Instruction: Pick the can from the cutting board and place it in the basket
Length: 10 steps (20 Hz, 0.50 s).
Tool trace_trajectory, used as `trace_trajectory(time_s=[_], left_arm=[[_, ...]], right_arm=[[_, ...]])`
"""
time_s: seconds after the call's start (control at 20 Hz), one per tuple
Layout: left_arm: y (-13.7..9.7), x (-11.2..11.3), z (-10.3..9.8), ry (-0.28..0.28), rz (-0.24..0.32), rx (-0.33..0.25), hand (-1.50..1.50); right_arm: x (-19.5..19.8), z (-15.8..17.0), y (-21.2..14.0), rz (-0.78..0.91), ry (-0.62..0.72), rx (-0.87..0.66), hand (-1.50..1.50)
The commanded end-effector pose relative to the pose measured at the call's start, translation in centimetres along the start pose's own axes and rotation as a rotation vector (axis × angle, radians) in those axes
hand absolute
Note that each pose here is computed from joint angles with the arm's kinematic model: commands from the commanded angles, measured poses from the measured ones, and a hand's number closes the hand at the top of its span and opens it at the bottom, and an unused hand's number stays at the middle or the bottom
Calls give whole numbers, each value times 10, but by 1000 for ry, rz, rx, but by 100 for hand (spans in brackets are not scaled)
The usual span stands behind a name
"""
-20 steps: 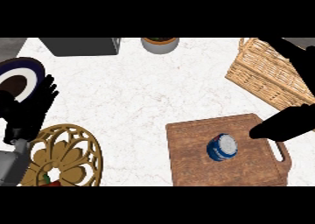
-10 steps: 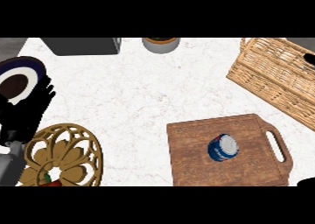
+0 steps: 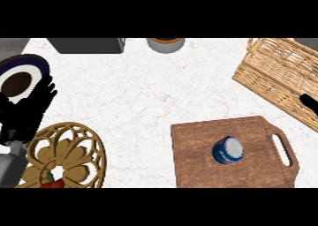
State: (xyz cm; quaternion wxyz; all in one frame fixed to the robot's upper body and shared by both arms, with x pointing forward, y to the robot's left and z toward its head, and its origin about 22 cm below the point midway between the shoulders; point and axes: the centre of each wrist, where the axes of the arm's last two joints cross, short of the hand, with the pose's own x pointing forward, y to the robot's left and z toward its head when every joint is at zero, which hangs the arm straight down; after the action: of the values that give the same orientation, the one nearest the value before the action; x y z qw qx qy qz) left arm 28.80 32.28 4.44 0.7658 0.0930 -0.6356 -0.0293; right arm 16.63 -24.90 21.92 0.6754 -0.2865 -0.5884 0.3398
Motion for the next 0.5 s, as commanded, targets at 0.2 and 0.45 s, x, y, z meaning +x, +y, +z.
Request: trace_trajectory(time_s=[0.2,0.45], left_arm=[[-8,-22,-1,-2,-15,-18,0],[-8,-4,-6,-8,3,-13,0]], right_arm=[[-40,-37,63,-40,17,-82,-150],[-25,-59,89,-144,14,-95,-150]])
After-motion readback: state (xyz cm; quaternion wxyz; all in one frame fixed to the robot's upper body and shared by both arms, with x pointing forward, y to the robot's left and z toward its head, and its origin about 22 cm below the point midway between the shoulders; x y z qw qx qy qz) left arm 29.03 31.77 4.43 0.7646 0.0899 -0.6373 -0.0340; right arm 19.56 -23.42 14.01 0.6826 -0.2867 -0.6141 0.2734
